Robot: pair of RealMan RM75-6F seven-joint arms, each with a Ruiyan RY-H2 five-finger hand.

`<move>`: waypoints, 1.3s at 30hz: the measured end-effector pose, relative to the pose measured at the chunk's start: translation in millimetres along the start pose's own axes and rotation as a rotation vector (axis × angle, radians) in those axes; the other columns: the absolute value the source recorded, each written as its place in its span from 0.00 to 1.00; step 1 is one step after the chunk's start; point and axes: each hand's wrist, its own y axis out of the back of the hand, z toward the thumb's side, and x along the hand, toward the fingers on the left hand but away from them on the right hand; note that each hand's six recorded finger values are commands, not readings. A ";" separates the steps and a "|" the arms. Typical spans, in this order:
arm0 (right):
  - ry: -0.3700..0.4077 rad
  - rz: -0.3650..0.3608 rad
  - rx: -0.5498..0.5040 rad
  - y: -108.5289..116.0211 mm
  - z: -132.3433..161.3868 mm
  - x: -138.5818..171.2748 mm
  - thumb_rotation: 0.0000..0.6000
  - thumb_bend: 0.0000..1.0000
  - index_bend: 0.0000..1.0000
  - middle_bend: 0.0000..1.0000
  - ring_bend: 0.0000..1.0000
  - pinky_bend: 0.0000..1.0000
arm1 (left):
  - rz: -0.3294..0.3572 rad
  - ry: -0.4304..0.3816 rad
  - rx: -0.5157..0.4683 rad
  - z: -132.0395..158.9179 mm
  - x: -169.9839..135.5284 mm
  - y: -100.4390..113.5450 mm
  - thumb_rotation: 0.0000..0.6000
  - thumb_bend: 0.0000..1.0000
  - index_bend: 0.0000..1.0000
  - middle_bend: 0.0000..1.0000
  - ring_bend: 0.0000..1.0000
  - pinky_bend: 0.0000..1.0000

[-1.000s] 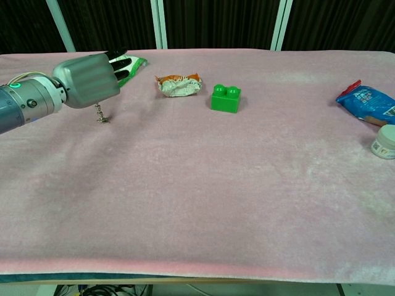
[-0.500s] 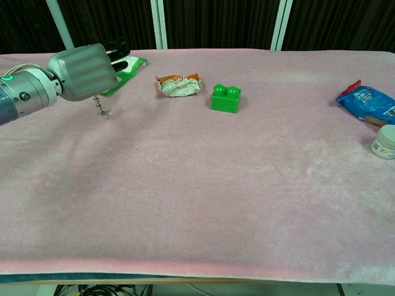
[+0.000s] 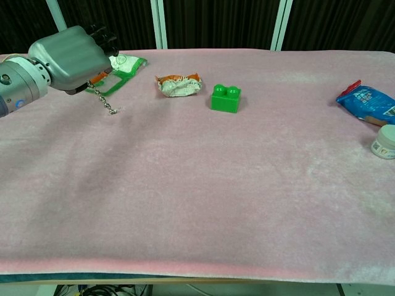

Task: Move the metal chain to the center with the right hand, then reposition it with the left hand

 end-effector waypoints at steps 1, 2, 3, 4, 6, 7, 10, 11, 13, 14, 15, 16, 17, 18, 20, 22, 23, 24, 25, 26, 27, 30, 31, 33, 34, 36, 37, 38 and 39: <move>0.000 0.000 0.001 -0.2 0.2 0.0 1.00 0.10 0.00 0.00 0.00 0.18 | -0.012 0.013 -0.056 -0.2 -2.7 1.3 1.00 0.40 0.59 0.16 0.00 0.00; 0.000 0.001 0.003 -0.4 0.5 0.1 1.00 0.10 0.00 0.00 0.00 0.18 | -0.021 0.023 -0.099 -0.2 -4.8 2.3 1.00 0.40 0.59 0.16 0.00 0.00; 0.001 0.001 0.004 -0.6 0.7 0.1 1.00 0.10 0.00 0.00 0.00 0.18 | -0.029 0.033 -0.142 -0.2 -6.9 3.6 1.00 0.40 0.59 0.16 0.00 0.00; 0.001 0.001 0.005 -0.6 0.8 0.1 1.00 0.10 0.00 0.00 0.00 0.18 | -0.039 0.048 -0.198 -0.5 -9.8 5.4 1.00 0.40 0.59 0.16 0.00 0.00; 0.000 0.001 0.005 -0.5 0.7 0.2 1.00 0.10 0.00 0.00 0.00 0.18 | -0.048 0.075 -0.275 -1.8 -14.2 8.4 1.00 0.40 0.59 0.16 0.00 0.00; -0.001 0.000 0.005 -0.4 0.5 0.2 1.00 0.10 0.00 0.00 0.00 0.18 | -0.049 0.097 -0.315 -3.6 -17.0 10.1 1.00 0.40 0.59 0.16 0.00 0.00; -0.003 -0.001 0.002 -0.1 -0.1 0.1 1.00 0.10 0.00 0.00 0.00 0.18 | -0.040 0.145 -0.396 -7.3 -23.7 14.2 1.00 0.40 0.59 0.16 0.00 0.00; -0.004 0.000 0.003 -0.2 -0.2 0.1 1.00 0.10 0.00 0.00 0.00 0.18 | -0.035 0.159 -0.417 -7.8 -25.5 15.4 1.00 0.40 0.59 0.16 0.00 0.00; -0.002 0.001 0.003 -0.3 0.1 0.1 1.00 0.10 0.00 0.00 0.00 0.18 | -0.022 0.185 -0.472 -6.4 -28.6 18.6 1.00 0.40 0.59 0.16 0.00 0.00; -0.002 0.001 0.004 -0.4 0.2 0.1 1.00 0.10 0.00 0.00 0.00 0.18 | -0.017 0.194 -0.497 -4.7 -29.6 20.1 1.00 0.40 0.59 0.16 0.00 0.00; -0.002 0.002 0.003 -0.5 0.3 0.2 1.00 0.10 0.00 0.00 0.00 0.18 | -0.012 0.202 -0.522 -2.2 -30.2 21.5 1.00 0.40 0.59 0.16 0.00 0.00; -0.001 0.002 0.004 -0.5 0.6 0.3 1.00 0.10 0.00 0.00 0.00 0.18 | -0.008 0.207 -0.556 2.5 -30.4 23.3 1.00 0.40 0.59 0.16 0.00 0.00; 0.000 0.002 0.004 -0.5 0.7 0.4 1.00 0.10 0.00 0.00 0.00 0.18 | -0.007 0.208 -0.581 6.7 -30.1 24.5 1.00 0.40 0.59 0.16 0.00 0.00; -0.001 0.002 0.003 -0.4 0.6 0.5 1.00 0.10 0.00 0.00 0.00 0.18 | -0.007 0.207 -0.603 11.0 -29.5 25.3 1.00 0.40 0.59 0.16 0.00 0.00; -0.003 0.001 0.003 0.0 0.1 0.5 1.00 0.10 0.00 0.00 0.00 0.18 | -0.011 0.205 -0.635 20.0 -26.7 26.1 1.00 0.40 0.59 0.16 0.00 0.00; -0.004 0.002 0.003 -0.1 -0.4 0.6 1.00 0.10 0.00 0.00 0.00 0.18 | -0.012 0.198 -0.648 28.1 -22.3 26.9 1.00 0.40 0.59 0.16 0.00 0.00; -0.004 0.003 0.004 -0.3 -0.4 0.6 1.00 0.10 0.00 0.00 0.00 0.18 | -0.013 0.193 -0.653 31.9 -20.1 27.6 1.00 0.40 0.59 0.16 0.00 0.00; -0.004 0.004 0.005 -0.5 -0.4 0.5 1.00 0.10 0.00 0.00 0.00 0.18 | -0.013 0.189 -0.660 35.9 -17.7 28.7 1.00 0.40 0.59 0.16 0.00 0.00; -0.003 0.005 0.006 -0.9 -0.3 0.4 1.00 0.10 0.00 0.00 0.00 0.18 | -0.013 0.183 -0.670 41.4 -14.3 30.9 1.00 0.40 0.59 0.16 0.00 0.00; -0.002 0.006 0.006 -1.1 0.0 0.4 1.00 0.10 0.00 0.00 0.00 0.18 | -0.013 0.178 -0.678 45.5 -11.6 32.8 1.00 0.40 0.59 0.16 0.00 0.00; -0.002 0.005 0.007 -1.1 0.1 0.3 1.00 0.10 0.00 0.00 0.00 0.18 | -0.012 0.174 -0.684 49.4 -8.9 34.8 1.00 0.40 0.59 0.16 0.00 0.00; -0.002 0.005 0.009 -1.3 -0.1 0.0 1.00 0.10 0.00 0.00 0.00 0.18 | -0.007 0.163 -0.703 61.0 -1.0 41.7 1.00 0.40 0.59 0.16 0.00 0.00; -0.002 0.005 0.009 -1.5 -0.2 0.0 1.00 0.10 0.00 0.00 0.00 0.18 | -0.005 0.160 -0.708 65.0 1.6 43.8 1.00 0.40 0.59 0.16 0.00 0.00; -0.002 0.005 0.011 -1.7 -0.2 -0.1 1.00 0.10 0.00 0.00 0.00 0.18 | -0.005 0.155 -0.714 71.5 5.1 46.7 1.00 0.40 0.59 0.16 0.00 0.00; -0.002 0.005 0.011 -1.7 -0.1 -0.3 1.00 0.10 0.00 0.00 0.00 0.18 | -0.006 0.151 -0.718 76.1 7.3 48.2 1.00 0.40 0.59 0.16 0.00 0.00; -0.002 0.004 0.011 -1.4 -0.2 -0.4 1.00 0.10 0.00 0.00 0.00 0.18 | -0.011 0.143 -0.727 84.0 10.5 50.3 1.00 0.40 0.57 0.15 0.00 0.00; -0.003 0.003 0.010 -1.1 -0.4 -0.4 1.00 0.10 0.00 0.00 0.00 0.18 | -0.016 0.136 -0.730 88.9 12.4 51.1 1.00 0.40 0.56 0.15 0.00 0.00; -0.004 0.002 0.008 -0.7 -0.6 -0.2 1.00 0.10 0.00 0.00 0.00 0.18 | -0.019 0.133 -0.730 91.8 13.7 51.3 1.00 0.40 0.55 0.15 0.00 0.00; -0.004 0.001 0.007 -0.5 -0.8 -0.2 1.00 0.10 0.00 0.00 0.00 0.18 | -0.021 0.130 -0.729 94.4 14.8 51.5 1.00 0.39 0.53 0.14 0.00 0.00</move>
